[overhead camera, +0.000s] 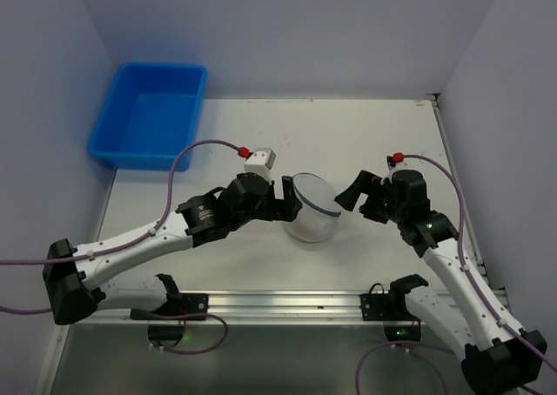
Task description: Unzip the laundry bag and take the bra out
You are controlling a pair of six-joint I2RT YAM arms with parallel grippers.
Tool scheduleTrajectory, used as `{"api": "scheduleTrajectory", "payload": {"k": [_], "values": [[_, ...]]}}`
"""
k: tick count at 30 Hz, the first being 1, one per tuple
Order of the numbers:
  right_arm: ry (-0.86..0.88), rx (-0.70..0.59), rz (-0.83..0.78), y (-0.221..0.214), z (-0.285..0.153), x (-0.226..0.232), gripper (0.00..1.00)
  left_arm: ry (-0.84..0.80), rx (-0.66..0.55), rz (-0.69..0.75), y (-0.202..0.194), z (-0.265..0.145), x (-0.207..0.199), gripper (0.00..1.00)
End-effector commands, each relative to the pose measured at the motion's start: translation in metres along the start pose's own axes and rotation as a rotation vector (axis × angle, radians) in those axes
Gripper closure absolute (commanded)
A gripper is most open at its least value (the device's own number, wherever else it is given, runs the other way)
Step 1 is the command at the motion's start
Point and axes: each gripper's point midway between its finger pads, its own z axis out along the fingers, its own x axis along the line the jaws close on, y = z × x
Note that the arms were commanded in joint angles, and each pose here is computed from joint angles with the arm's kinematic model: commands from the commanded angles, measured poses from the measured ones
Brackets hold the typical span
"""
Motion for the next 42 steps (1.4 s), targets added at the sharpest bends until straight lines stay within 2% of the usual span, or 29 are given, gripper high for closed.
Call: {"api": "scheduleTrajectory", "payload": {"k": [1, 5, 9, 14, 21, 25, 30, 37, 42], "values": [[0.019, -0.039, 0.046, 0.008, 0.017, 0.008, 0.08, -0.166, 0.004, -0.111, -0.001, 0.017, -0.038, 0.0], [0.002, 0.018, 0.048, -0.014, 0.041, 0.006, 0.09, -0.182, 0.003, -0.124, -0.001, 0.034, -0.048, 0.0], [0.003, 0.097, 0.004, -0.043, 0.064, 0.015, 0.1, -0.109, -0.024, -0.123, -0.001, 0.051, -0.038, 0.0], [-0.04, 0.135, -0.04, -0.063, 0.081, 0.017, 0.11, 0.054, -0.057, -0.141, -0.002, 0.061, 0.007, 0.02], [-0.082, 0.207, -0.086, -0.093, 0.1, 0.028, 0.12, 0.163, -0.014, -0.205, -0.039, 0.067, 0.061, 0.05], [-0.054, 0.206, -0.098, -0.094, 0.093, 0.049, 0.12, 0.21, -0.014, -0.227, -0.044, 0.072, 0.083, 0.06], [-0.068, 0.186, -0.12, -0.085, 0.065, 0.05, 0.1, 0.212, -0.035, -0.195, -0.032, 0.082, 0.096, 0.08], [-0.059, 0.054, -0.121, -0.054, 0.017, 0.042, 0.02, 0.254, -0.087, -0.07, 0.015, 0.105, 0.125, 0.08], [-0.049, -0.013, -0.118, -0.04, 0.004, 0.034, 0.01, 0.201, -0.126, 0.002, 0.05, 0.117, 0.12, 0.04]]}}
